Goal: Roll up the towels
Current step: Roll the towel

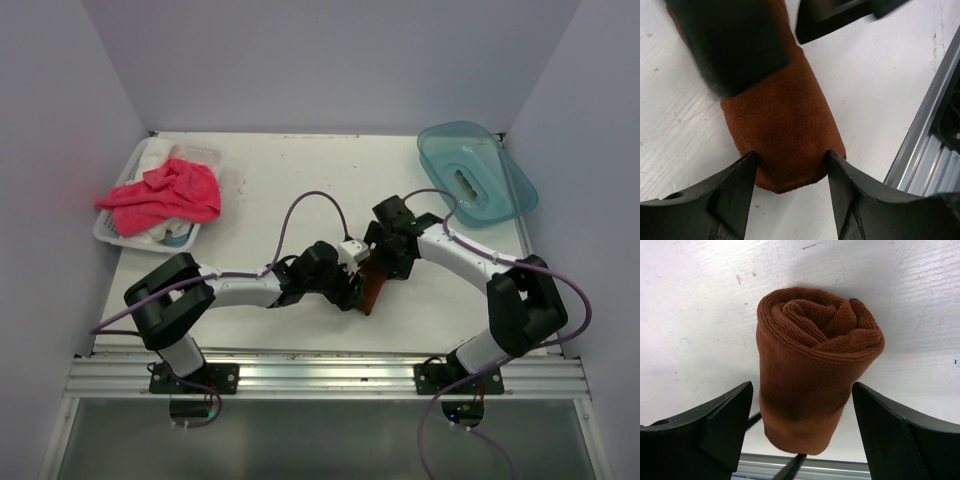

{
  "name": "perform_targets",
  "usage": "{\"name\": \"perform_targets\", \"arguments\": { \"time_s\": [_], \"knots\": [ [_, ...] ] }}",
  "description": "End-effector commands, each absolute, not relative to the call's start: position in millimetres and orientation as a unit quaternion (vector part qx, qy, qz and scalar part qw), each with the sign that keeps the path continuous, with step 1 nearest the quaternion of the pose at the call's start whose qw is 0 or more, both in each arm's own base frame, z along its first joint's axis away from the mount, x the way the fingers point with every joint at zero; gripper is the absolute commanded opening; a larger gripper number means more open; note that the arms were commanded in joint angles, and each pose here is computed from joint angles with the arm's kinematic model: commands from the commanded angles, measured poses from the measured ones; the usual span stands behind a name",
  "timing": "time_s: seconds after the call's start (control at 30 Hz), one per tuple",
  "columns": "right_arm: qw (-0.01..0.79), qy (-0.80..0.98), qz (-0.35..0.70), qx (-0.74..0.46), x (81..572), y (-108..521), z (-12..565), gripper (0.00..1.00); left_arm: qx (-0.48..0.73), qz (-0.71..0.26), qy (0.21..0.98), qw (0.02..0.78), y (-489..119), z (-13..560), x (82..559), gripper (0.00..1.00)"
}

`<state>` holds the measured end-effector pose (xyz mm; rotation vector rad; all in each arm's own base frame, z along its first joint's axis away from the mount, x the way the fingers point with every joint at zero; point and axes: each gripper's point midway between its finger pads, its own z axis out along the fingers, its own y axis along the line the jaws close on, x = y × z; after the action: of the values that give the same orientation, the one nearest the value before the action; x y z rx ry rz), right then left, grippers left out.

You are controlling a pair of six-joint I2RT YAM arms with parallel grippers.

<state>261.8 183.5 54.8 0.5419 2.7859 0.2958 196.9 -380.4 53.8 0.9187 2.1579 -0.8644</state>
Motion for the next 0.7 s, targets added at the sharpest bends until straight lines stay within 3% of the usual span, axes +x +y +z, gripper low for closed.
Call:
{"name": "perform_targets", "arguments": {
  "time_s": [0.0, 0.67],
  "knots": [
    [0.168, 0.962, 0.121, 0.178, 263, 179, 84, 0.85, 0.316, -0.401, 0.807, 0.298, -383, 65, 200, 0.61],
    [0.155, 0.961, 0.142, 0.177, 259, 184, 58, 0.87, 0.312, -0.423, 0.806, 0.273, -387, 60, 202, 0.61]
  ]
}}
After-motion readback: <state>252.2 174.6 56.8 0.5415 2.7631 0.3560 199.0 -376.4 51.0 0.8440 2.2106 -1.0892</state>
